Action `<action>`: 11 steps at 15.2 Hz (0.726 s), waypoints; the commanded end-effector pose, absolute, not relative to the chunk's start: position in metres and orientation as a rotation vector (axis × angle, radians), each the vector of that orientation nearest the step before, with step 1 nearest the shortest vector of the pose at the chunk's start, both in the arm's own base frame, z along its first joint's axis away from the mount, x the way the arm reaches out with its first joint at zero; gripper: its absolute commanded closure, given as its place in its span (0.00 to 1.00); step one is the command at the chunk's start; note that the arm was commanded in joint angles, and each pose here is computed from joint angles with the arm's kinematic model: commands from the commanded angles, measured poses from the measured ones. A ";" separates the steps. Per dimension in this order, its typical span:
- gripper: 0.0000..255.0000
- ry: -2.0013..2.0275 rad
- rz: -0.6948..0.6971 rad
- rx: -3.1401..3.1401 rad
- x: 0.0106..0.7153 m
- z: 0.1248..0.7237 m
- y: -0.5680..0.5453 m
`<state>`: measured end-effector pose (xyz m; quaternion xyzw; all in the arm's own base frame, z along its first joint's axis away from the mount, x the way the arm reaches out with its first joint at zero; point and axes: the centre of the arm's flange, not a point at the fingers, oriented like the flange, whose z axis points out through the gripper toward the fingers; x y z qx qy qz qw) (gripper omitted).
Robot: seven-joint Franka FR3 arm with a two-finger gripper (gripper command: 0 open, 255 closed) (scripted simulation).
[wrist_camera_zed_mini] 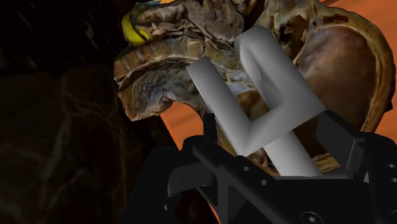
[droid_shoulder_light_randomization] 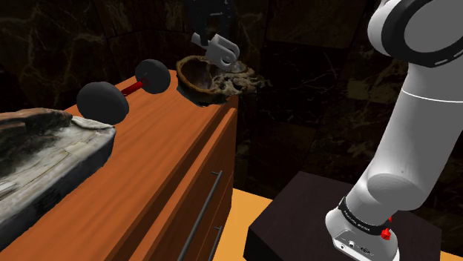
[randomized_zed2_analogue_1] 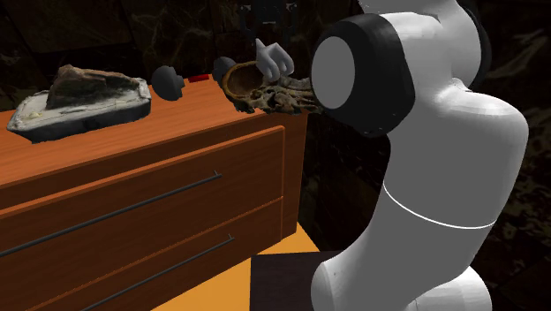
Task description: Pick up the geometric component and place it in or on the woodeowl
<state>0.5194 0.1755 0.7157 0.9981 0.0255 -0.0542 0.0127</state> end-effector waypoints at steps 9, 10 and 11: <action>1.00 0.079 -0.168 3.111 0.519 0.688 0.175; 1.00 0.079 -0.168 3.111 0.519 0.688 0.175; 1.00 0.079 -0.168 3.111 0.519 0.688 0.175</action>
